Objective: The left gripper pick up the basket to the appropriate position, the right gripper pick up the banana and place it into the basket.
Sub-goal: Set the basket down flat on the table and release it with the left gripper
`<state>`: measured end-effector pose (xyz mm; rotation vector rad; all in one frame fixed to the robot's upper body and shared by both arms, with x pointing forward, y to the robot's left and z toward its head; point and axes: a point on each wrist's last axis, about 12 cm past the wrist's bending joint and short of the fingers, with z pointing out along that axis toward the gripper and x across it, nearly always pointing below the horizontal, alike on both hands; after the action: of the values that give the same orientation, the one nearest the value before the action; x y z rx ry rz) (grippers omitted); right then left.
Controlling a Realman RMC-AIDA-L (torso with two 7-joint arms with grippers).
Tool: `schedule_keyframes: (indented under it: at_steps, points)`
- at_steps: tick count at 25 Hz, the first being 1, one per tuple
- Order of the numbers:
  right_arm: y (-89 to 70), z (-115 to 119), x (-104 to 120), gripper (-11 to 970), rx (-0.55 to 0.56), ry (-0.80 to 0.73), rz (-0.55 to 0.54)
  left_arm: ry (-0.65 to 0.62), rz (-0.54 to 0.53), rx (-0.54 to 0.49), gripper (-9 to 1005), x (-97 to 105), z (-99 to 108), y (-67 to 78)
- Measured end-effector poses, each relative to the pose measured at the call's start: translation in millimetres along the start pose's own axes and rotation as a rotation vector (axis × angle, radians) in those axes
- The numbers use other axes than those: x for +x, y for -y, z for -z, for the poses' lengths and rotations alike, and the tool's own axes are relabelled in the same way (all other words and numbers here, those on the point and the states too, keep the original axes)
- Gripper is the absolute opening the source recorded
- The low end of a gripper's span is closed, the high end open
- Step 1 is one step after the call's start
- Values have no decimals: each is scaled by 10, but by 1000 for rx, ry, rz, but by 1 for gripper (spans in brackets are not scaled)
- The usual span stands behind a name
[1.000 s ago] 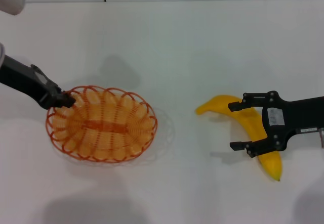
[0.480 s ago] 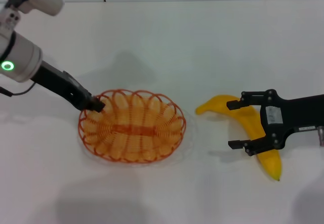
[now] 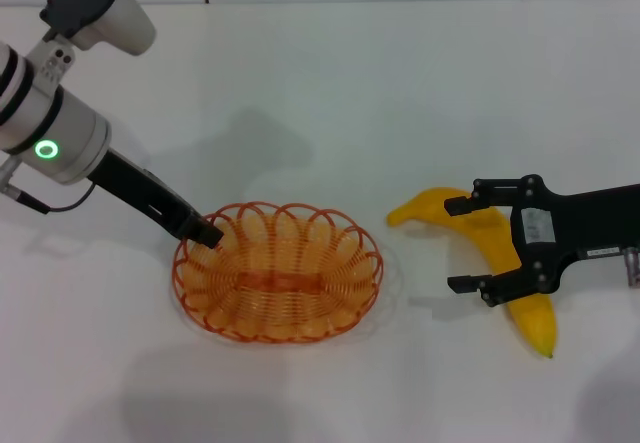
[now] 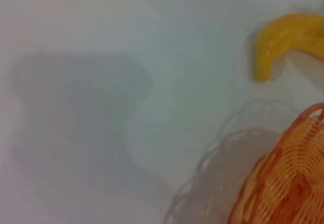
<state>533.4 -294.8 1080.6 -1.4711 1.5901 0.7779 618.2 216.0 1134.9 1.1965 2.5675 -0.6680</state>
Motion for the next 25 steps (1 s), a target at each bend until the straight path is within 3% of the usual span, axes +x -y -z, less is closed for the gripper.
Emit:
schedule_keyframes:
  at_steps: [25]
  points:
    - [-2, 7, 0, 890, -2, 1, 0, -61, 23, -20, 232, -21, -54, 39]
